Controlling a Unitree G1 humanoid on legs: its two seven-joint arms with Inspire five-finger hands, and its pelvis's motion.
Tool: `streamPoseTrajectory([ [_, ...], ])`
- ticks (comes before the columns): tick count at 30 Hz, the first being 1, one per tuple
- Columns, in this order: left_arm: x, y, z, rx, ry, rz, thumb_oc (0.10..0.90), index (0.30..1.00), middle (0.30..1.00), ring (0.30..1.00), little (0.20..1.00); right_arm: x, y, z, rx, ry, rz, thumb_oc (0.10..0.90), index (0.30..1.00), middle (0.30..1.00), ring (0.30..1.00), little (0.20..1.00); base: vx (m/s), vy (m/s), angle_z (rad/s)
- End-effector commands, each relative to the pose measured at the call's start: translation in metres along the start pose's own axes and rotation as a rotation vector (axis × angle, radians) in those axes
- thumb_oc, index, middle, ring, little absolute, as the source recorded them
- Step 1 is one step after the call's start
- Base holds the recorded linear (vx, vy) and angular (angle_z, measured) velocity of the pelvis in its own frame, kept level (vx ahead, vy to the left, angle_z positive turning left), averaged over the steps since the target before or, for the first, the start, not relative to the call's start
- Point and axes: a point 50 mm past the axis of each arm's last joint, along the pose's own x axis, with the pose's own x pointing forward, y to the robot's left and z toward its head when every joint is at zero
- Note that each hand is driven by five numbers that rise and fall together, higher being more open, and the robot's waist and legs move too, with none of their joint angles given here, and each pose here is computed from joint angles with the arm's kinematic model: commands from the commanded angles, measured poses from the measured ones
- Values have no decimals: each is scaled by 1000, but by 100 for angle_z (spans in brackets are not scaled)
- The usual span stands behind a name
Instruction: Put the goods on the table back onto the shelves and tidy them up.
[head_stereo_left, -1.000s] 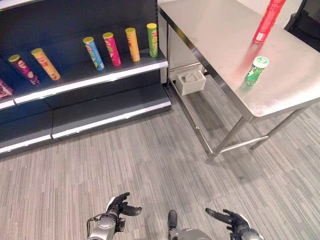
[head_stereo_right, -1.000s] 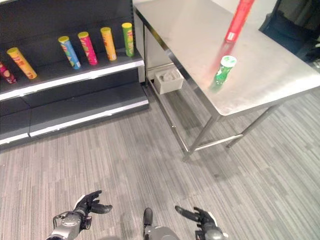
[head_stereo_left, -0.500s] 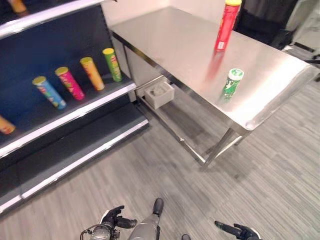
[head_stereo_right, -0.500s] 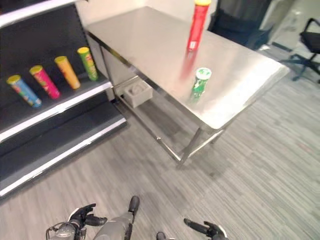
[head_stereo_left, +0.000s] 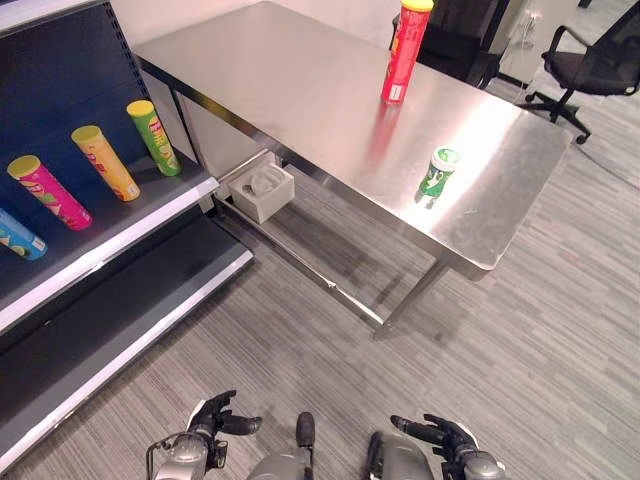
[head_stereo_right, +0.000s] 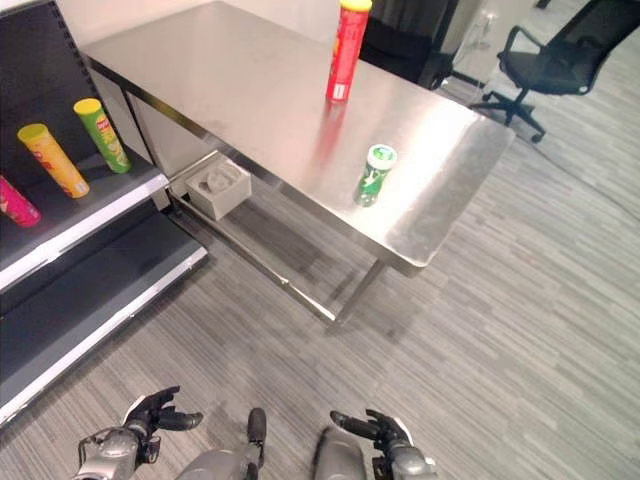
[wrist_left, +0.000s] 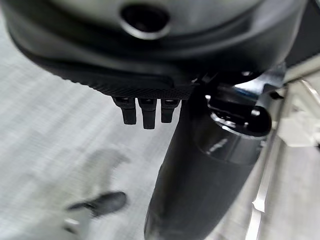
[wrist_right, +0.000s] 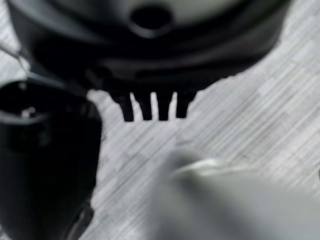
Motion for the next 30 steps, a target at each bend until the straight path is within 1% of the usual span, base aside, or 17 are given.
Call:
streamPoseTrajectory([
  [1, 4, 4, 28, -15, -103, 26, 800, 900, 900, 900, 900, -2, -37, 7, -41, -32, -107, 800, 900, 900, 900, 900, 91, -130, -16],
  [9, 5, -4, 33, -18, -117, 10, 800, 900, 900, 900, 900, -5, -44, -5, -4, 4, -148, 800, 900, 900, 900, 900, 59, -135, 15],
  [12, 4, -5, 34, -23, -123, 10, 800, 900, 900, 900, 900, -8, -56, -2, 65, -21, -210, 800, 900, 900, 900, 900, 65, -78, 1],
  [14, 2, -2, 36, -35, -147, 18, 800, 900, 900, 900, 900, -14, -75, 12, 151, -108, -283, 800, 900, 900, 900, 900, 80, -39, -12],
  [15, 2, -2, 36, -35, -147, 18, 800, 900, 900, 900, 900, -14, -75, 12, 151, -108, -283, 800, 900, 900, 900, 900, 107, -19, -7],
  [16, 0, 0, 32, -45, -151, 19, 800, 900, 900, 900, 900, -27, -101, 32, 201, -244, -365, 800, 900, 900, 900, 900, 115, -4, -6],
  [18, -2, -2, 24, -55, -137, 15, 800, 900, 900, 900, 900, -43, -123, 57, 221, -391, -429, 800, 900, 900, 900, 900, 122, 4, -7],
  [20, -3, -5, 16, -58, -115, 7, 800, 900, 900, 900, 900, -67, -149, 89, 186, -559, -505, 800, 900, 900, 900, 900, 80, 14, -4],
  [22, -4, -7, 6, -49, -84, -3, 800, 900, 900, 900, 900, -95, -164, 125, 142, -746, -540, 800, 900, 900, 900, 900, 62, 13, -7],
  [24, -6, -8, -5, -30, -48, -12, 800, 900, 900, 900, 900, -130, -173, 163, 75, -954, -560, 800, 900, 900, 900, 900, 41, 8, -2],
  [25, -6, -9, -5, -29, -48, -14, 800, 900, 900, 900, 900, -130, -174, 163, 74, -953, -561, 800, 900, 900, 900, 900, 42, 11, 0],
  [26, -8, -8, -16, -12, -16, -22, 800, 900, 900, 900, 900, -162, -177, 194, 32, -1137, -576, 800, 900, 900, 900, 900, 0, 0, 0],
  [28, -8, -9, -16, -12, -16, -23, 800, 900, 900, 900, 900, -163, -177, 194, 31, -1137, -576, 800, 900, 900, 900, 900, 17, 4, 1],
  [29, -11, -9, -28, 12, 19, -31, 800, 900, 900, 900, 900, -186, -175, 219, 31, -1282, -570, 800, 900, 900, 900, 900, 40, 8, 7],
  [30, -12, -8, -31, 18, 28, -31, 800, 900, 900, 900, 900, -189, -175, 225, 28, -1305, -565, 800, 900, 900, 900, 900, 46, 6, 4],
])
